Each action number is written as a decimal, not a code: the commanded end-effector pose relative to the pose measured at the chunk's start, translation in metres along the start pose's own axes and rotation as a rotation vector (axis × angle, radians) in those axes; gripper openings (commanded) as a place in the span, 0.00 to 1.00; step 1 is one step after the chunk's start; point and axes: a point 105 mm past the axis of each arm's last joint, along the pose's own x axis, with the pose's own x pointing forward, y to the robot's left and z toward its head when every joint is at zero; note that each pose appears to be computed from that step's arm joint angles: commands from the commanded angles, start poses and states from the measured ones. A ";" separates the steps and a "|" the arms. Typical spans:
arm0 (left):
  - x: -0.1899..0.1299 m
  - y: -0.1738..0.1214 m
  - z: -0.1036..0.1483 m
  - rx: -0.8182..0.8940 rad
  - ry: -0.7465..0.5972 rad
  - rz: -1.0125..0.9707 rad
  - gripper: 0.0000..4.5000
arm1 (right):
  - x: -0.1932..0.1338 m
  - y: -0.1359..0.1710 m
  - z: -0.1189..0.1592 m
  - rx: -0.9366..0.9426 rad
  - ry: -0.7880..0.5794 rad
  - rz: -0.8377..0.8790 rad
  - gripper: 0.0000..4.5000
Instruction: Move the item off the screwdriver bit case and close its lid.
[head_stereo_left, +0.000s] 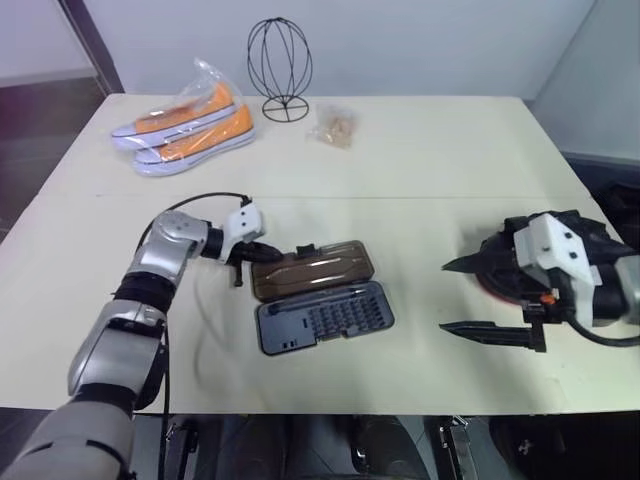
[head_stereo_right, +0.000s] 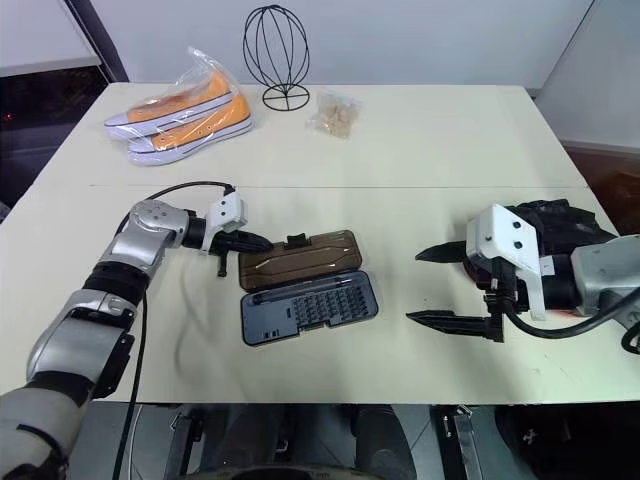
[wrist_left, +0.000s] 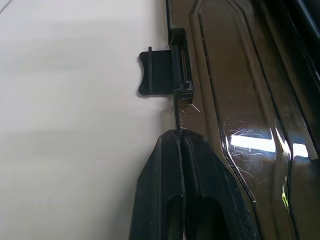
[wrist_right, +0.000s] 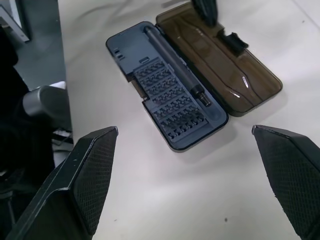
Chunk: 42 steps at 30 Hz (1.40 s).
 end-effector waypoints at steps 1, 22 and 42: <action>0.013 0.001 0.015 0.108 0.029 -0.051 0.02 | -0.005 0.006 0.008 -0.058 -0.002 0.009 1.00; 0.029 0.011 0.030 0.189 0.045 -0.059 0.07 | -0.001 0.002 0.003 -0.044 -0.002 -0.020 1.00; -0.064 -0.075 0.090 -0.051 -0.238 -0.270 0.99 | 0.014 -0.016 -0.003 -0.040 -0.031 0.009 1.00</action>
